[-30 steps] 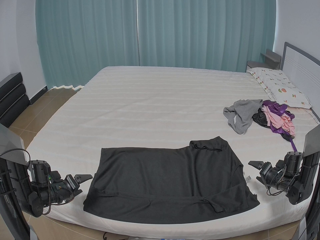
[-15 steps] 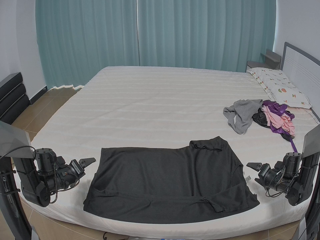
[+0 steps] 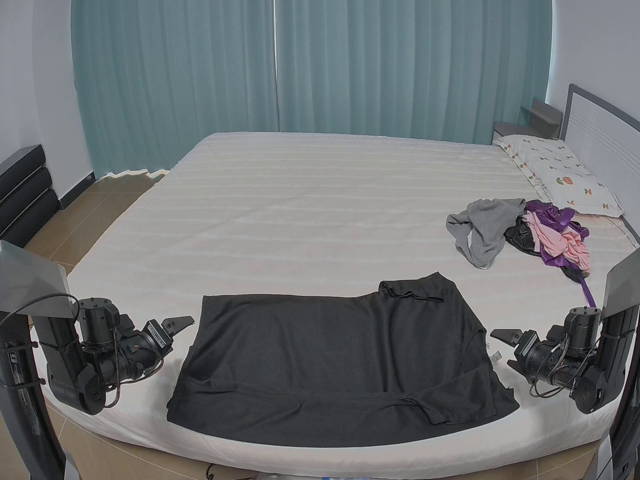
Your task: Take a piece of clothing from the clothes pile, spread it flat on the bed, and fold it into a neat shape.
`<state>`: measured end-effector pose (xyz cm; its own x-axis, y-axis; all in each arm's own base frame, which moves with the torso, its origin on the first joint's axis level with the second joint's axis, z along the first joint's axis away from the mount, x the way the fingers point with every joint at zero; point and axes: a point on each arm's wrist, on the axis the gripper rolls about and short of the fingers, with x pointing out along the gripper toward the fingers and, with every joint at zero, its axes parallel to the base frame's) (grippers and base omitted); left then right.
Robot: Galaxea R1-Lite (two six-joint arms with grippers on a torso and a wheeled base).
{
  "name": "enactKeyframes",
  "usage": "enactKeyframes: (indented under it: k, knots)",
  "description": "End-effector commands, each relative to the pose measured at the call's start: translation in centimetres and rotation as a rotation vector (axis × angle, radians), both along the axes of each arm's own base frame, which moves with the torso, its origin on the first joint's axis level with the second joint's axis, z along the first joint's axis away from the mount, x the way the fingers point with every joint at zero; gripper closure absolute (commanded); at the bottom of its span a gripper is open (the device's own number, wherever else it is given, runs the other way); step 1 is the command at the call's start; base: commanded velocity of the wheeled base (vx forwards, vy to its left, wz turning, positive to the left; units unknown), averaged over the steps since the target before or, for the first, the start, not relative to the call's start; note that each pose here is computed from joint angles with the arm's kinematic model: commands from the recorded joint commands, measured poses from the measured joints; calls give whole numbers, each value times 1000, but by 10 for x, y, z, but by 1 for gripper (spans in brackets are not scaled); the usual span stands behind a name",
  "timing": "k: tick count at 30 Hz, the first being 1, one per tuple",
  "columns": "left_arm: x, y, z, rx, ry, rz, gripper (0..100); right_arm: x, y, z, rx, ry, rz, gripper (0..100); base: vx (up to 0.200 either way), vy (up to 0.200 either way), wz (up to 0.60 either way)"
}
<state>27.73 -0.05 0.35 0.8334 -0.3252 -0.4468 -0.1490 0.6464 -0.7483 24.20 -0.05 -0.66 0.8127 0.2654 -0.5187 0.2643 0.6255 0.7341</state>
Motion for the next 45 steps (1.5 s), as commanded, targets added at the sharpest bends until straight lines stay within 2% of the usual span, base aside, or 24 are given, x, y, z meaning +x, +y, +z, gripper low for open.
enactKeyframes:
  k: [1,9,20,25,29,34,39,45]
  knots:
    - [3,0,0,1,-12,1,0,1,1,1,-1,-13,6,0,0,0,0]
    - [19,0,5,5,-63,1,0,0,5,0,0,-8,21,0,0,0,0]
    - [78,-4,4,11,-65,-17,0,-4,14,-1,-4,9,52,0,0,0,0]
    - [106,-14,5,64,-117,-65,0,-4,14,-1,-4,9,52,0,0,0,0]
    - [127,-27,-6,114,-82,-104,0,-4,14,-2,-2,12,54,0,0,0,0]
    - [161,-29,-27,172,-68,-14,0,-5,16,-2,-2,15,63,0,0,0,0]
    - [160,-26,-36,187,3,-21,0,-4,17,-6,-7,25,64,0,0,0,0]
    - [163,-27,-35,189,-4,-16,0,-4,18,-5,-7,24,71,0,0,0,0]
